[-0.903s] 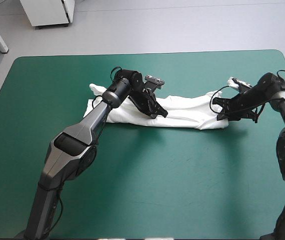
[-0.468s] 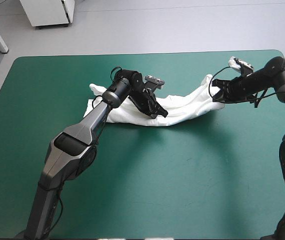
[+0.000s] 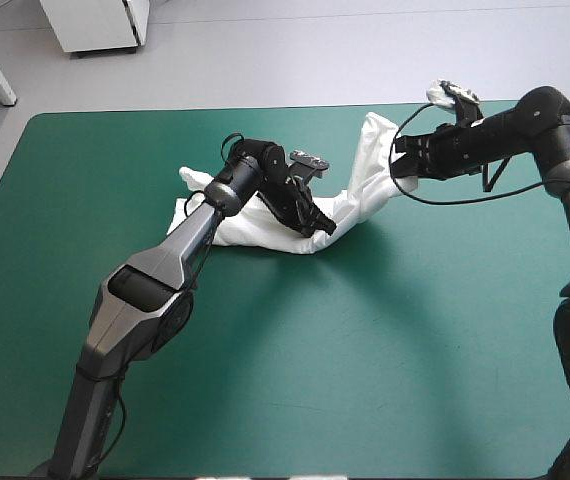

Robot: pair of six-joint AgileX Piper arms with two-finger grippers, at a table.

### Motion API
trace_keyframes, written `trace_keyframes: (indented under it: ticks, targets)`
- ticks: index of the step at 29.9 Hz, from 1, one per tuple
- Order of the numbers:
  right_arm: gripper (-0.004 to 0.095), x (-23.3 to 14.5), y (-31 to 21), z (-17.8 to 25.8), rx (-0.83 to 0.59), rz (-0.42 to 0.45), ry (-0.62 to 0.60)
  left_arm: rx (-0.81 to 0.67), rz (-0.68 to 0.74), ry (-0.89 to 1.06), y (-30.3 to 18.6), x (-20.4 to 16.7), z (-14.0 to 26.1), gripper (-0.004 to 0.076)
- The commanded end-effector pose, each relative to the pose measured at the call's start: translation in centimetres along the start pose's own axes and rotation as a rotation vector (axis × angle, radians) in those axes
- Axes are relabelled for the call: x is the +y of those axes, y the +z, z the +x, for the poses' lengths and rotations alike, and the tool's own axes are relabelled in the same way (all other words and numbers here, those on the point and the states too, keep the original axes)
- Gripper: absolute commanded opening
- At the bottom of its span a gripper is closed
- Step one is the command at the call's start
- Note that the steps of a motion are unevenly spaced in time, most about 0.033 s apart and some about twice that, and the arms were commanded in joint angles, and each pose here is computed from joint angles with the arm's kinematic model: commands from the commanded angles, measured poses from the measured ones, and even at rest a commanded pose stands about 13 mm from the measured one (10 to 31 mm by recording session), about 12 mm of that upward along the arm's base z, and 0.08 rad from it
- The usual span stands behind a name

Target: Fold the cloth

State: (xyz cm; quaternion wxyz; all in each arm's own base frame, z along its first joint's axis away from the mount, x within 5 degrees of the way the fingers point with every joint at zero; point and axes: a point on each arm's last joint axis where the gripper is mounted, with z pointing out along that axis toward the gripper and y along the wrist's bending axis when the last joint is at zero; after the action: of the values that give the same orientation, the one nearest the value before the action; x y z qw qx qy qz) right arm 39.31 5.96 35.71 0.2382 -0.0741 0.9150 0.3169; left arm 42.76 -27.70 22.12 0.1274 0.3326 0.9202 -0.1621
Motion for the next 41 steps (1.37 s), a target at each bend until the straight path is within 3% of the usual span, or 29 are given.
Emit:
trace_keyframes:
  ticks: [1,16,25,32,37,41]
  targets:
    - [-0.0016,3.9,-2.1,-0.3,-0.078,-0.075,-0.079,-0.019,0.046,0.006,-2.4,-1.5,-0.3,-0.0022]
    - [-0.0016,7.0,-3.6,-1.3,-0.142,-0.104,-0.176,-0.011,-0.002,-0.017,-2.9,-1.1,-0.2,-0.0022]
    - [-0.0016,6.9,-3.6,-1.3,-0.141,-0.087,-0.181,-0.198,-0.127,-0.018,-14.5,-0.8,0.8,-0.0022]
    - [-0.0016,6.9,-3.6,-1.3,-0.139,-0.091,-0.180,-0.222,-0.123,0.030,-21.9,-4.5,7.3,-0.0022]
    - [-0.0016,6.9,-3.6,-1.3,-0.139,-0.091,-0.180,-0.191,-0.132,0.024,-24.1,-6.1,13.5,-0.0022]
    - [-0.0016,6.9,-3.6,-1.3,-0.139,-0.091,-0.180,-0.225,-0.119,0.008,-25.8,-7.1,15.9,-0.0022]
